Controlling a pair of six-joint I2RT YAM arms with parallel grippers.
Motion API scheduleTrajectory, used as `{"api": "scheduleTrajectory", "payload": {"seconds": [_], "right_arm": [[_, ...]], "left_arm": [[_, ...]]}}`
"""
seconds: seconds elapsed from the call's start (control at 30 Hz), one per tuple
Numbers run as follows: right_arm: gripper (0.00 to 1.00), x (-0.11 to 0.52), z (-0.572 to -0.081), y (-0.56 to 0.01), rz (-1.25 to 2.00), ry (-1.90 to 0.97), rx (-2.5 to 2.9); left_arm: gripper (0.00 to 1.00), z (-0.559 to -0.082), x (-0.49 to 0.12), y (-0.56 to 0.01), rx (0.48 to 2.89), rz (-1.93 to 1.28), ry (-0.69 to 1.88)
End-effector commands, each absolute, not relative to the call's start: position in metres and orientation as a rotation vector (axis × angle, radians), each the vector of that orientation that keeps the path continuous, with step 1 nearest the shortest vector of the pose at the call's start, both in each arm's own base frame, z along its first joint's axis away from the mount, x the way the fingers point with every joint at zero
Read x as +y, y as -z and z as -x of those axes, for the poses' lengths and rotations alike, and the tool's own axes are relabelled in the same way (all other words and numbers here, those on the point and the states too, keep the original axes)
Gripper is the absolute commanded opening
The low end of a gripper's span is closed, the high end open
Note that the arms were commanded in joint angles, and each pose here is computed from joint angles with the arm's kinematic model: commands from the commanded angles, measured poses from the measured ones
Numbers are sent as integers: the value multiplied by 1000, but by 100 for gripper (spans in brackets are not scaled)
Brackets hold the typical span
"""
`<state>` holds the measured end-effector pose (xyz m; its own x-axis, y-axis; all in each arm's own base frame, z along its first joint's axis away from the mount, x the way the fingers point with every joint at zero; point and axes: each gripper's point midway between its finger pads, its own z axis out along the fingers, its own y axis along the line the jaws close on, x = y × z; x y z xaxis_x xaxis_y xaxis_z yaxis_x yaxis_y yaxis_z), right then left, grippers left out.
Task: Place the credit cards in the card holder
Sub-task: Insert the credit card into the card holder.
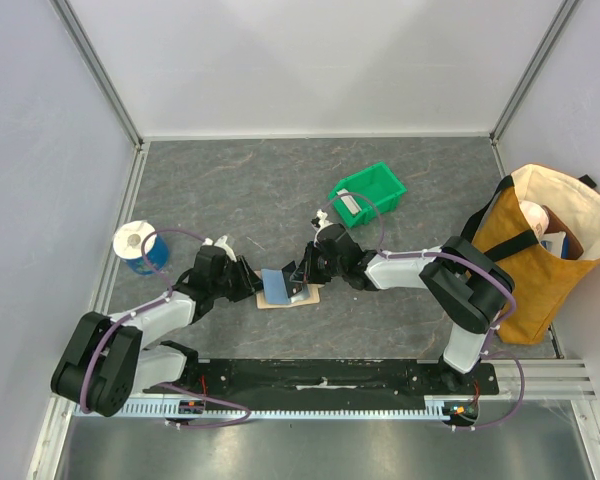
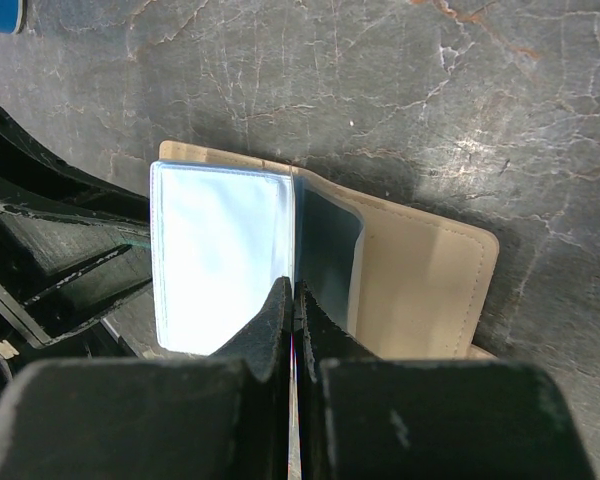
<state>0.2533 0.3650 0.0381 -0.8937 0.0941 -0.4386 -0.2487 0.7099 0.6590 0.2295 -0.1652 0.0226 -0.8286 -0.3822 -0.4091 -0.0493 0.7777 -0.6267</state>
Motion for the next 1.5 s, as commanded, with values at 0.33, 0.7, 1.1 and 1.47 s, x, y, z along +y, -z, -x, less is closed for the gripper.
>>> {"api": "scheduleTrajectory", "payload": {"seconds": [0.33,0.7,1.1,1.47], "right_arm": [[0,366,-256,-36,132,-1042,2471],[0,367,-256,-37,134,-1049,2471],[0,349,-270,-54,37,-1084,2388],[0,362,-260,-62,18,-1293,2323]], "left_arm": [[24,-232,-153,-19,2449,331,742],[10,-233,-152,-19,2445,339,742],[2,-233,-152,-15,2461,352,738],[2,-233,-155,-8,2477,401,760]]}}
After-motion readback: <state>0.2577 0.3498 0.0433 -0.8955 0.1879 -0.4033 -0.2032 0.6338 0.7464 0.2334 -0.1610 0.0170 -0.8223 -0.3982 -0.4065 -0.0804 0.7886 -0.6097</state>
